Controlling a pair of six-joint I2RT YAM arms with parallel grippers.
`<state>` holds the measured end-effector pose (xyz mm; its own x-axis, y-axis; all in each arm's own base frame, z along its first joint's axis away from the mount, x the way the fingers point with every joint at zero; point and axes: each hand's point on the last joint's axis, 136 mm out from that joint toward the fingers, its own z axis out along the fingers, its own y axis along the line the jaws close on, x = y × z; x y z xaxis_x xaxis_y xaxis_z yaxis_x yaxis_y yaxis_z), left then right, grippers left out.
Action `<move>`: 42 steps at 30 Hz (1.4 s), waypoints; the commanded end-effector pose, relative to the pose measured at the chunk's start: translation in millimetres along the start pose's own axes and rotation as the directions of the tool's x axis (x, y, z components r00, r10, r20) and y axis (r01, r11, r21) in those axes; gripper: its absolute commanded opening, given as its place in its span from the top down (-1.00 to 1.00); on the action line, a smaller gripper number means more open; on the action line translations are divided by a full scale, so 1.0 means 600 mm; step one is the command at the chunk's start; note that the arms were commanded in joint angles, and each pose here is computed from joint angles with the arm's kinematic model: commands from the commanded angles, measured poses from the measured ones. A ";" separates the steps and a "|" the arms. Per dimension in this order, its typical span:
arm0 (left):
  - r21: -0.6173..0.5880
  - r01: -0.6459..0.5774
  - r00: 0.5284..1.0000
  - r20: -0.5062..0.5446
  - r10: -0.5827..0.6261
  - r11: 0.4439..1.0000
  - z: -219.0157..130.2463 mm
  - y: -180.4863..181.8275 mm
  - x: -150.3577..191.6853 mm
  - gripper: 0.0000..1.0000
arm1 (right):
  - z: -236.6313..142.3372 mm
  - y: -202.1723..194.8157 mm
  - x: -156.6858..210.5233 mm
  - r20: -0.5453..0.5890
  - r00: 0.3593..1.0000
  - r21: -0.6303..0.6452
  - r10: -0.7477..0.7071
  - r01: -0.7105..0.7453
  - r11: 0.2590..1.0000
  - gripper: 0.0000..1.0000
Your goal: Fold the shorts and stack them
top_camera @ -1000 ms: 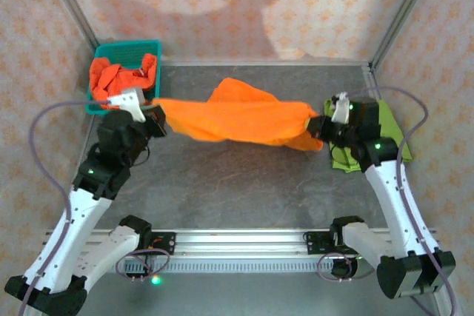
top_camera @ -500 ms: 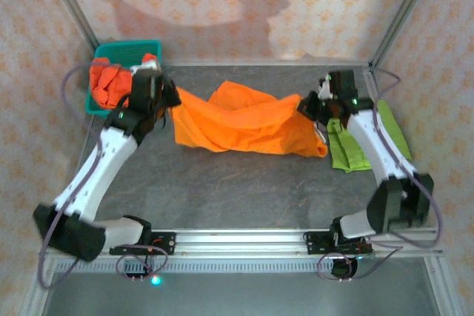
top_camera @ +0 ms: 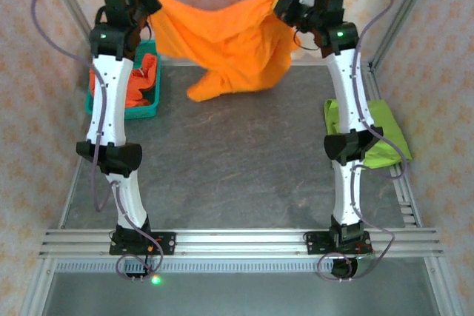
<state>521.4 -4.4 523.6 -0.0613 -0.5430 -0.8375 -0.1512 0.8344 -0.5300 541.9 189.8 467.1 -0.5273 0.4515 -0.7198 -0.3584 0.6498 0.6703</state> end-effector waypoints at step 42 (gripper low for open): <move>-0.037 -0.092 0.939 -0.336 0.074 0.995 -0.382 0.253 0.443 -0.85 | -0.384 -0.141 0.603 -0.476 0.829 0.320 0.296 -0.150 0.935 -0.70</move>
<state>244.0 -27.0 249.0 -0.3420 -0.5282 -0.7772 -0.2427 0.8486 -0.4700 178.1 152.8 164.2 -0.9449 0.2272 -0.2358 0.0169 0.7529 0.6579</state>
